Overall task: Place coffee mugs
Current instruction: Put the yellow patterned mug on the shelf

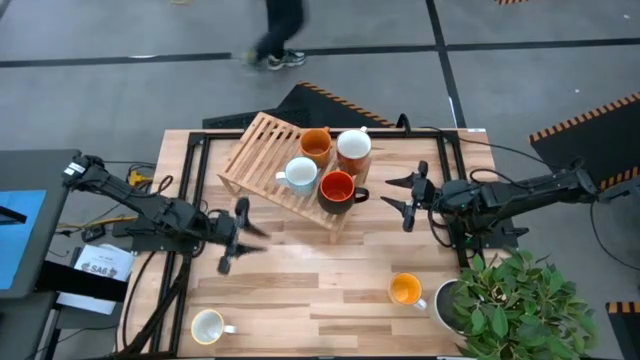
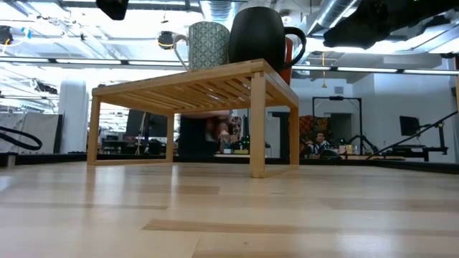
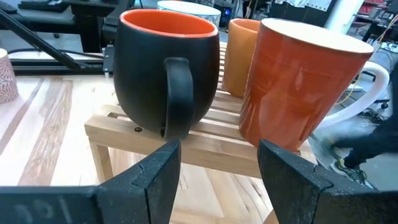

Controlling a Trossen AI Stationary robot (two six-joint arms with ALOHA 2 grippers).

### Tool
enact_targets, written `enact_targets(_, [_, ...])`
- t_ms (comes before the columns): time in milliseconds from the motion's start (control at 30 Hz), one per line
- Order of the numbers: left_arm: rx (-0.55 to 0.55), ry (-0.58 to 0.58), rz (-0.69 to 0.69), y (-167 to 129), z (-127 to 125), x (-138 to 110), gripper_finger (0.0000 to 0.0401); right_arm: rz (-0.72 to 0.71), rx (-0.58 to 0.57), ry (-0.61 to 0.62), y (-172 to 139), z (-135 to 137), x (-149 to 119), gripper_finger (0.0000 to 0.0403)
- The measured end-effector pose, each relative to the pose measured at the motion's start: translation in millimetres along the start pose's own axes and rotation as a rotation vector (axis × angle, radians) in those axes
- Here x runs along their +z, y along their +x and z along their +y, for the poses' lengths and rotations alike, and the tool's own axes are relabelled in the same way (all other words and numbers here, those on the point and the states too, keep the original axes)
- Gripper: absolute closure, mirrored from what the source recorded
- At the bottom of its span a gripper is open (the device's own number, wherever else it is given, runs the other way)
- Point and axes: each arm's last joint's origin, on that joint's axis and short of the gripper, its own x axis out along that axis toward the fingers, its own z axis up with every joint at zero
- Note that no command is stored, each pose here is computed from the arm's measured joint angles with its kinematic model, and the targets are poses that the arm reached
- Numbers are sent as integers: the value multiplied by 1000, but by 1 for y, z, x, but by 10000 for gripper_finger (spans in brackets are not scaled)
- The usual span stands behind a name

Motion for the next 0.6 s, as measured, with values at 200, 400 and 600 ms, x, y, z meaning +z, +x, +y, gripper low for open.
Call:
enact_targets(200, [-116, -156, 337, 15, -37, 15, 280, -5, 0, -1, 0, 0, 0, 163])
enact_targets(400, [-56, -218, 655, 39, -97, 26, 280, -3, 0, -2, 0, 0, 0, 163])
enact_targets(600, [135, -151, 1054, 50, -144, 25, 280, -3, 0, -4, 0, 0, 0, 163])
